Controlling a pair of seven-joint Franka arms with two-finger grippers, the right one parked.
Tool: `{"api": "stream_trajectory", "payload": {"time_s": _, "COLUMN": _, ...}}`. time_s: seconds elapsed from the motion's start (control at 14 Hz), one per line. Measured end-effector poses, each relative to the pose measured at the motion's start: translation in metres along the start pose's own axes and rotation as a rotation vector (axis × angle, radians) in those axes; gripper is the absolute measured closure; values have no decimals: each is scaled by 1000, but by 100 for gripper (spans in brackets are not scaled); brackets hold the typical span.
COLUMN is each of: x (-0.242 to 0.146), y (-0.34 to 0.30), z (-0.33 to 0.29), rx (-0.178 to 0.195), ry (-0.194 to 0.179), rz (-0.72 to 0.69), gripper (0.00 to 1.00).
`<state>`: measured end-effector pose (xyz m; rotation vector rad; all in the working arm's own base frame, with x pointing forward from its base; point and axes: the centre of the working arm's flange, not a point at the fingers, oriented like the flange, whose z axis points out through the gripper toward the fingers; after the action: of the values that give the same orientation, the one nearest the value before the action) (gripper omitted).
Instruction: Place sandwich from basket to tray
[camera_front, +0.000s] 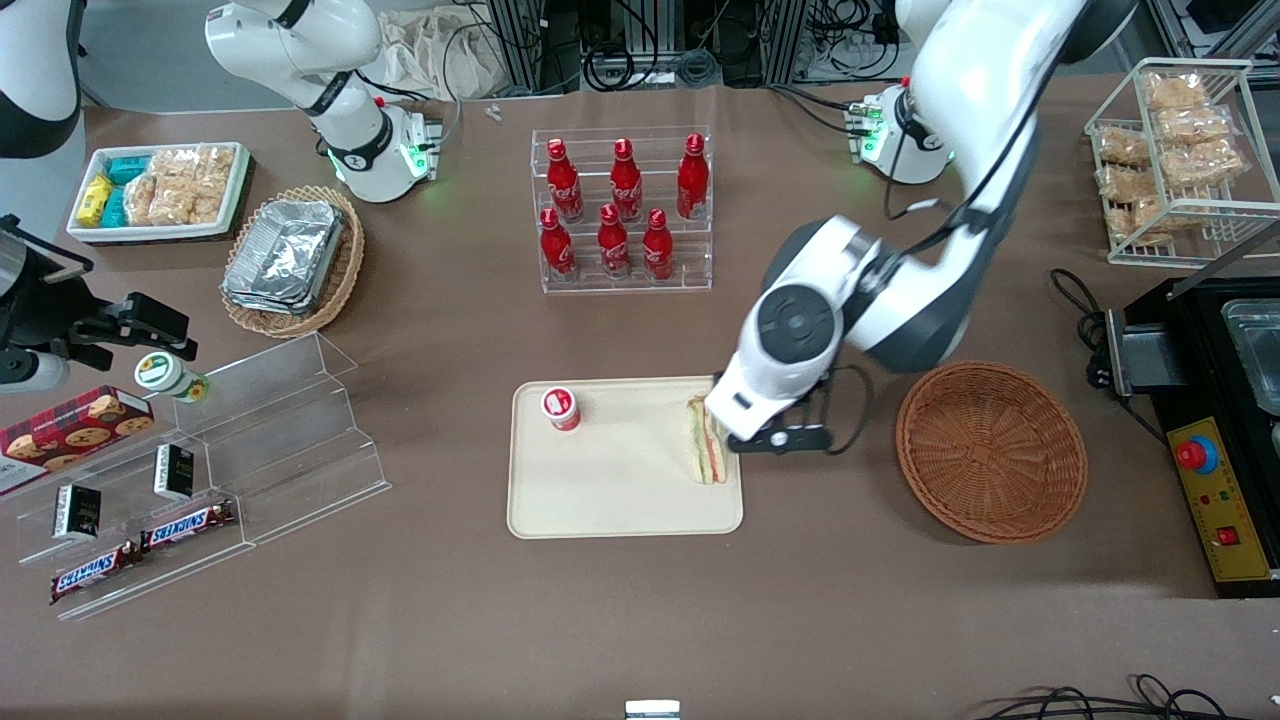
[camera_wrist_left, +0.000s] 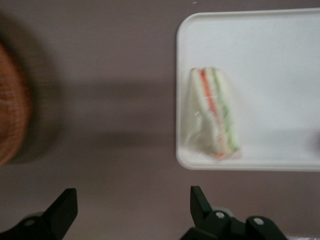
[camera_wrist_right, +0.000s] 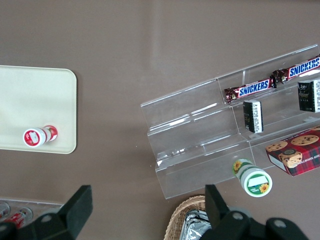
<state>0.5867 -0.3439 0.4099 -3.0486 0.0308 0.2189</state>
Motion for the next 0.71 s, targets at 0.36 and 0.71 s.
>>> {"api": "stream_trajectory", "payload": {"time_s": 0.36, "x": -14, "y": -118, "z": -89, "rx": 45, "ry": -20, "rz": 80, "gripper": 0}}
{"api": "stream_trajectory", "payload": {"time_s": 0.71, "x": -19, "y": -215, "z": -127, "rx": 43, "ry": -19, "rz": 49, "gripper": 0}}
